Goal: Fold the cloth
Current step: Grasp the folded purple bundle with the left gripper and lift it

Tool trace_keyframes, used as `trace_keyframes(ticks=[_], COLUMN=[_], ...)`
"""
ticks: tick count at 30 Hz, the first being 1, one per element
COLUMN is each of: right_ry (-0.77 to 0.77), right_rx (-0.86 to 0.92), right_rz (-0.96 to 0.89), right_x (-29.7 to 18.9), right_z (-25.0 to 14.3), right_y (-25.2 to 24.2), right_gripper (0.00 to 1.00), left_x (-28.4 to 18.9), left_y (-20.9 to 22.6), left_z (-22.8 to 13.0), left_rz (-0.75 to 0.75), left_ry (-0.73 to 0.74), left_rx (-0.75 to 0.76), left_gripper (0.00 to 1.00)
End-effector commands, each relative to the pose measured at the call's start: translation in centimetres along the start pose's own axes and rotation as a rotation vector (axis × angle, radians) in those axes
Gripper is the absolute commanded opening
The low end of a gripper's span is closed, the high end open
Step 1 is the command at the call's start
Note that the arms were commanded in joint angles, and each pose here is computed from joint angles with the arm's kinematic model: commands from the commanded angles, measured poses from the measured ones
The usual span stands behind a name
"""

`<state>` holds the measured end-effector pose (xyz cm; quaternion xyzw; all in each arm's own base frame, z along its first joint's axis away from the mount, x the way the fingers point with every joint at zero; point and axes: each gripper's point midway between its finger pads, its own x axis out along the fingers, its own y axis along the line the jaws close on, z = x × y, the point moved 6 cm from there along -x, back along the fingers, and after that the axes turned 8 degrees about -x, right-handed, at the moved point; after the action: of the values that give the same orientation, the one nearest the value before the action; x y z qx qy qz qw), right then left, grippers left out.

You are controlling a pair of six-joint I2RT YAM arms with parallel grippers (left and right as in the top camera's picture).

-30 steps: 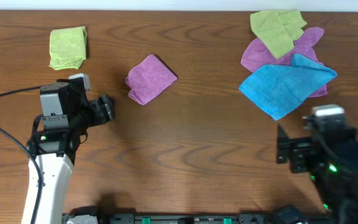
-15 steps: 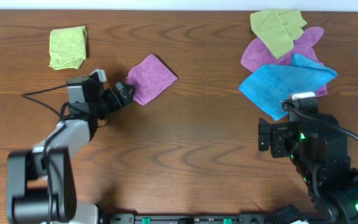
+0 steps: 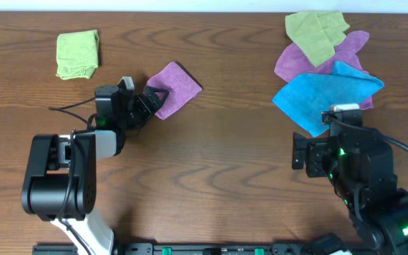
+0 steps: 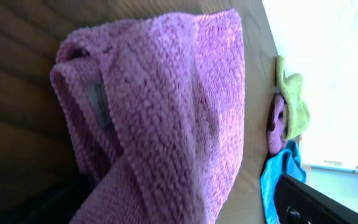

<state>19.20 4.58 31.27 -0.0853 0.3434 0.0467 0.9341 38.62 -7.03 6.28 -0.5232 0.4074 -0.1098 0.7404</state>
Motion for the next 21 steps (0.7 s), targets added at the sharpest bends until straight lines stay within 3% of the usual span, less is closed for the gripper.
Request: trace_keyframes(ticks=[1, 8, 14, 15, 16, 21], right_ry=[0.01, 0.026, 0.031, 0.031, 0.033, 0.04], right_rx=[0.028, 0.049, 0.074, 0.083, 0.089, 0.091], right_rz=[0.006, 0.005, 0.005, 0.004, 0.004, 0.003], right_x=[0.3, 0.6, 0.6, 0.6, 0.6, 0.6], right_z=[0.0, 0.0, -0.1, -0.1, -0.2, -0.3], right_y=[0.2, 0.3, 0.3, 0.3, 0.3, 0.3], right_gripper=[0.99, 0.99, 0.99, 0.99, 0.99, 0.99], left_x=[1.1, 3.6, 7.6, 8.0, 8.5, 8.9], left_y=[2.3, 1.7, 1.2, 1.1, 0.8, -3.6], left_z=[0.2, 2.1, 3.3, 3.6, 4.0, 6.9], left_rz=[0.081, 0.043, -0.044, -0.056, -0.071, -0.179], left_ry=[-0.021, 0.003, 0.121, 0.132, 0.137, 0.117], left_rx=[-0.06, -0.039, -0.003, 0.001, 0.007, 0.091], left_gripper=[0.96, 0.94, 0.27, 0.12, 0.06, 0.06])
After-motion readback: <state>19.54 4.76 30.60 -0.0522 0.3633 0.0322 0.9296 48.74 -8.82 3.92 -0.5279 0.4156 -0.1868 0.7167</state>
